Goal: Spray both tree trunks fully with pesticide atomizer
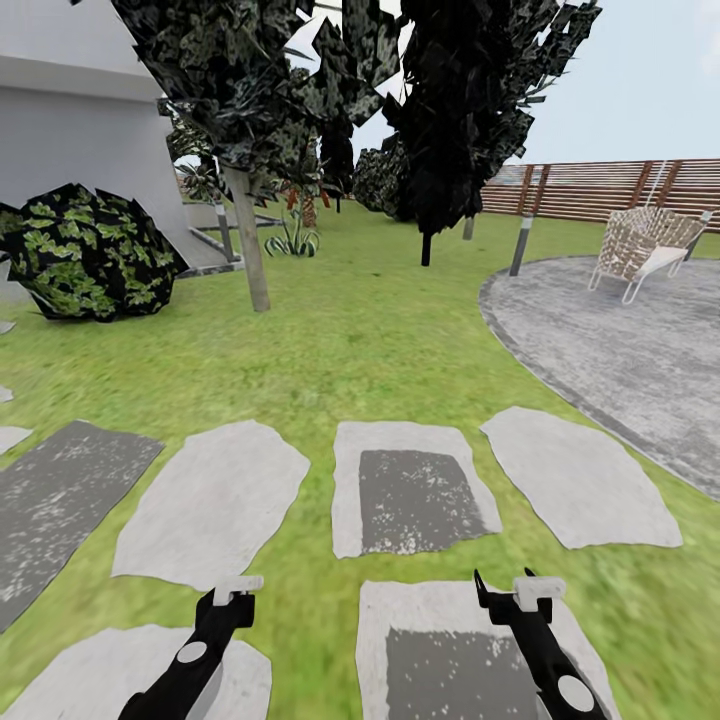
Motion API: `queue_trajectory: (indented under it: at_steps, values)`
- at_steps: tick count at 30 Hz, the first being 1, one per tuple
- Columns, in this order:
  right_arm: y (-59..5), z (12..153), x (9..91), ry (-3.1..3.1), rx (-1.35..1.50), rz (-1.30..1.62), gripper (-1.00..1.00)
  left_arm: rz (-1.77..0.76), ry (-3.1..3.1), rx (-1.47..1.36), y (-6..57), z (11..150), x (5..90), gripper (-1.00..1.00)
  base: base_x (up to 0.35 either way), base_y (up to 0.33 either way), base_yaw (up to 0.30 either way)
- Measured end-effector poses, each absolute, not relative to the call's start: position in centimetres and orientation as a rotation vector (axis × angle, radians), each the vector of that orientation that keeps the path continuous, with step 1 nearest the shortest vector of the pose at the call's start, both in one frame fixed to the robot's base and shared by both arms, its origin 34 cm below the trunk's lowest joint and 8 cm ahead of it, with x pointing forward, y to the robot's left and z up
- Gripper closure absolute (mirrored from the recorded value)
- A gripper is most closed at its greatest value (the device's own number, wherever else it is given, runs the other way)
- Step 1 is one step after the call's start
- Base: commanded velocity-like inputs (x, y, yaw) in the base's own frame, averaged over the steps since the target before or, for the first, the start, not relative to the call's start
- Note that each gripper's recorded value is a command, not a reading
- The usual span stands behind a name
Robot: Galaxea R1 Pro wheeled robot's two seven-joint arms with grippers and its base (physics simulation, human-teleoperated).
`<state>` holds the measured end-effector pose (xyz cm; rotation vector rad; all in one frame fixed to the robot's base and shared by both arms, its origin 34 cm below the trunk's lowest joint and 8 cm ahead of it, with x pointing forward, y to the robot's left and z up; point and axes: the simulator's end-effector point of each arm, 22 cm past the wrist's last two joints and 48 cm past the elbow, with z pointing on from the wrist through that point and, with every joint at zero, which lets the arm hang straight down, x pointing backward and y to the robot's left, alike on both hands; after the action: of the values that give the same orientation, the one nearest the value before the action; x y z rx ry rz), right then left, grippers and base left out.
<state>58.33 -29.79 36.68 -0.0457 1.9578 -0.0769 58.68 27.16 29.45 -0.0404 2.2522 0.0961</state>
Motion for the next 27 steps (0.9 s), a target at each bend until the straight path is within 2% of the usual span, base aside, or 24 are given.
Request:
queue_trajectory:
  at_steps: [20, 27]
  values:
    - [-29.8, 40.1, 59.1, 1.967, -0.048, -0.078, -1.0, 0.094, 2.252, -0.042, 27.0, 33.3, 59.7, 1.0, 0.0, 0.0, 0.003]
    - [-29.8, 40.3, 59.1, 1.964, -0.047, -0.079, -1.0, 0.093, 2.248, -0.043, 26.9, 33.4, 59.8, 1.0, 0.0, 0.0, 0.212]
